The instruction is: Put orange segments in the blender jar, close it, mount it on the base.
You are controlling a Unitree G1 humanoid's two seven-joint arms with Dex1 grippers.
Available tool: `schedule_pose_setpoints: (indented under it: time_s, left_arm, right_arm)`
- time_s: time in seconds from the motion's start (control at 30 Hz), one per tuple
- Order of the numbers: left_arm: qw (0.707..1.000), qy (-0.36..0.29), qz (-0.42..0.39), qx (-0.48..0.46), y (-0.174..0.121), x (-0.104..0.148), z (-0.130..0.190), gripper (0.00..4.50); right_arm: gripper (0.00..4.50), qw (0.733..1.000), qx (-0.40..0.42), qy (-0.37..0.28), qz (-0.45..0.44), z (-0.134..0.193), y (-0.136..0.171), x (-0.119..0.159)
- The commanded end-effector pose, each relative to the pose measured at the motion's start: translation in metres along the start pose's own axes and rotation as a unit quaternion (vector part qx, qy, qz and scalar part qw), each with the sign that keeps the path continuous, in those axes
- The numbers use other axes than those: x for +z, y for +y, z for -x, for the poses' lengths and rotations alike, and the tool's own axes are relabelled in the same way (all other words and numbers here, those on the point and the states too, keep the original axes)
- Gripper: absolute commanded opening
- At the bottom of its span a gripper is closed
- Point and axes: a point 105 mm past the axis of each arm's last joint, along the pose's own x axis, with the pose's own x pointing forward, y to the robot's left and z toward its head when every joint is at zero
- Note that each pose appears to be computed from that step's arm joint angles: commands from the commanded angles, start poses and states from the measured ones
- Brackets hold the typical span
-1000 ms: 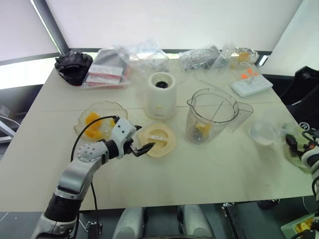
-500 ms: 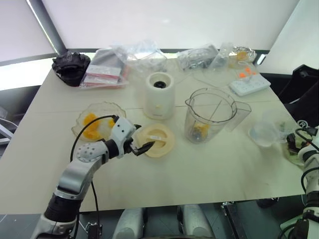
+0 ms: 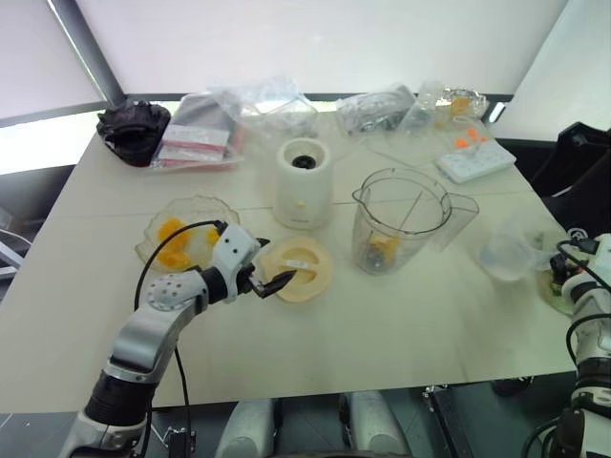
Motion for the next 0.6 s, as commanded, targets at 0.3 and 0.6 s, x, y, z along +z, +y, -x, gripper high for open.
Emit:
schedule_pose_setpoints:
  time_s: [0.3, 0.6]
  left_arm:
    - [0.999, -0.020, -0.025, 0.003, -0.001, 0.013, 0.002, 4.50]
    - [0.999, -0.036, -0.013, -0.001, -0.001, 0.016, 0.003, 4.50]
  right_arm:
    - [0.04, 1.000, -0.001, -0.026, -0.005, 0.001, -0.002, 0.009]
    - [0.04, 0.995, 0.015, -0.047, -0.082, 0.005, 0.009, 0.015]
